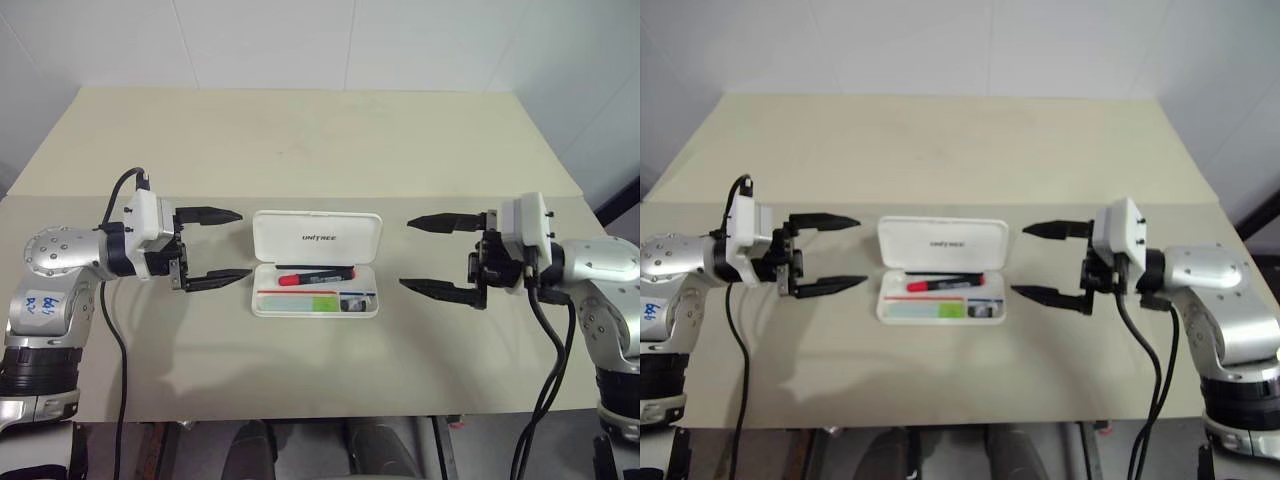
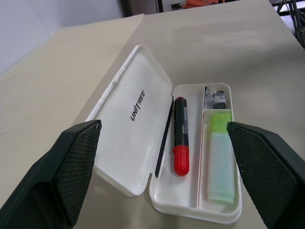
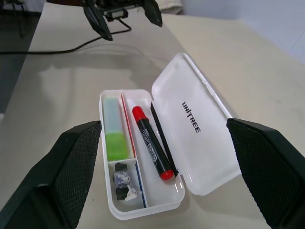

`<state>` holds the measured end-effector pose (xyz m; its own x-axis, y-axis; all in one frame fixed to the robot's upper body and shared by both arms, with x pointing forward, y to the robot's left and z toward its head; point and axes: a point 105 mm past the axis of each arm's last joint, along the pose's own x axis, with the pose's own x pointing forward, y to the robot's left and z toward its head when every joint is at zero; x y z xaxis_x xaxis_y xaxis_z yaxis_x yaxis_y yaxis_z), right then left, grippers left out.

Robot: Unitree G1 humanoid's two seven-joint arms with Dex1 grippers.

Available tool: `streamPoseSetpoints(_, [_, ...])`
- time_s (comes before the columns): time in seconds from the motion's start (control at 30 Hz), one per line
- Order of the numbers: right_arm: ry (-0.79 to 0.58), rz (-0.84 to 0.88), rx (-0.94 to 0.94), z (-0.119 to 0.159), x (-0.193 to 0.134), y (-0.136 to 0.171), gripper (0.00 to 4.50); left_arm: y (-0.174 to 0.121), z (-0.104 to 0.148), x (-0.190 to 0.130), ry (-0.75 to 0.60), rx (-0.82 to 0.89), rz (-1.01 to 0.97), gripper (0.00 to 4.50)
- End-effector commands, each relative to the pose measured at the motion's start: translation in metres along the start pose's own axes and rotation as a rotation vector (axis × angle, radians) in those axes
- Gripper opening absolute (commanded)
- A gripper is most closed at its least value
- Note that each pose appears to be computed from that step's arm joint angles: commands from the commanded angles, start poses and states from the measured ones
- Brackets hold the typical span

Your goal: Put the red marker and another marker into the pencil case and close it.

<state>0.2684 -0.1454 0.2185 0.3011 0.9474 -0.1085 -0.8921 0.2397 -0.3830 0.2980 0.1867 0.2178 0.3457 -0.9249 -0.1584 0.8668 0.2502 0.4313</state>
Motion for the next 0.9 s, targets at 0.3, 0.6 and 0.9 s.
streamPoseSetpoints(0.3, [-0.039,-0.033,-0.001,0.004,-0.013,-0.003,4.5,0.011,0.01,-0.008,-0.039,0.032,-0.013,1.94])
streamPoseSetpoints(0.6, [-0.013,-0.059,-0.008,-0.007,-0.013,-0.006,4.5,0.027,0.01,-0.003,-0.065,0.03,0.068,0.01])
streamPoseSetpoints(0.9, [-0.019,-0.067,-0.018,-0.009,-0.009,-0.008,4.5,0.065,0.005,0.003,-0.06,0.03,0.276,0.01])
